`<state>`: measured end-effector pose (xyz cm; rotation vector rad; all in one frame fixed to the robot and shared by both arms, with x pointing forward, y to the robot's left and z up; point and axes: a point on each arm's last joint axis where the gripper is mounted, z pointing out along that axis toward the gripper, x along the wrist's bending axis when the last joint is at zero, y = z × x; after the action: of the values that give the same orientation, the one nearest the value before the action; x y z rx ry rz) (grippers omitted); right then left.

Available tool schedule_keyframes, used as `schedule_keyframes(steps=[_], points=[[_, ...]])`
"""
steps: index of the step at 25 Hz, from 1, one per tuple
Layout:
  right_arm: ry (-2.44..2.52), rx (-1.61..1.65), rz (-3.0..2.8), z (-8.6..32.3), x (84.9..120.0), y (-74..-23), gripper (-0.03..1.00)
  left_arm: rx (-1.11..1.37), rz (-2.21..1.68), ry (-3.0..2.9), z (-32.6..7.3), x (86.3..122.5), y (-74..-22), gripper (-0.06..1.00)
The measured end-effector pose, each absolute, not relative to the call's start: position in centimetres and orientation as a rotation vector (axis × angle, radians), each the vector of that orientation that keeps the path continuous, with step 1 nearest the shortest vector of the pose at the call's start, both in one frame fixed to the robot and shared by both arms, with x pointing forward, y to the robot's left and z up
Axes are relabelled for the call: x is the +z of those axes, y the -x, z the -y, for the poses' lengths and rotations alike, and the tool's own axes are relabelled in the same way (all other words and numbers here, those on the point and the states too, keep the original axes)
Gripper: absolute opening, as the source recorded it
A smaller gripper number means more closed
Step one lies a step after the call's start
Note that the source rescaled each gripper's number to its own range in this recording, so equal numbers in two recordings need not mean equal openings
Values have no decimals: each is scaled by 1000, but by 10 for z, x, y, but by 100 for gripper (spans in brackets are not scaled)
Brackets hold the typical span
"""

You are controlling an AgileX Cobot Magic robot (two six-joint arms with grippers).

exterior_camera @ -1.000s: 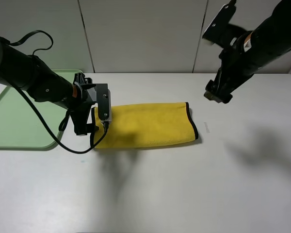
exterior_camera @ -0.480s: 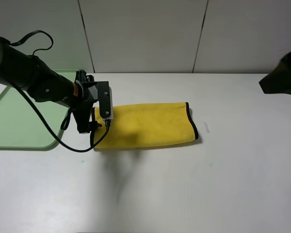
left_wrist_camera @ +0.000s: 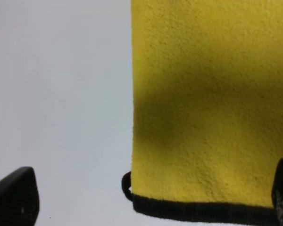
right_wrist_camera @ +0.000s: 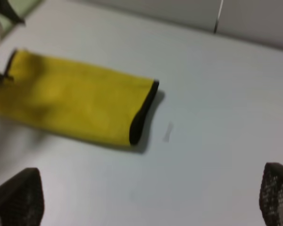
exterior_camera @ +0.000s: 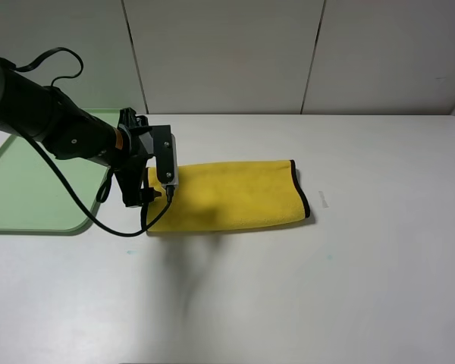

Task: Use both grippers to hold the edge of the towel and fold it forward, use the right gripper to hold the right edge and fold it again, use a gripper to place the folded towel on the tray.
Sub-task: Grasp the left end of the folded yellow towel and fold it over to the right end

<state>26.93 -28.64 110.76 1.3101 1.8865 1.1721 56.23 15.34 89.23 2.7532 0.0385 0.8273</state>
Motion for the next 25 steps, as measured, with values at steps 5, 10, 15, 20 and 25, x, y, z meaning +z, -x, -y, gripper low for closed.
schedule_keyframes(steps=[5, 10, 15, 20, 25], points=[[-1254, 1334, -1731, 303, 1096, -232, 100, 827, -39, -2753, -153, 892, -562, 99], [-1309, 1274, -1790, 306, 1072, -226, 100, 828, -38, -2752, -153, 892, -562, 99], [-1330, 1236, -1847, 301, 1053, -234, 100, 830, -39, -2749, -153, 892, -562, 99], [-1319, 1241, -1850, 300, 1053, -234, 100, 821, -93, -2736, -153, 893, -563, 99], [-1319, 1242, -1850, 300, 1053, -234, 100, 789, -343, -2636, -151, 895, -564, 99]])
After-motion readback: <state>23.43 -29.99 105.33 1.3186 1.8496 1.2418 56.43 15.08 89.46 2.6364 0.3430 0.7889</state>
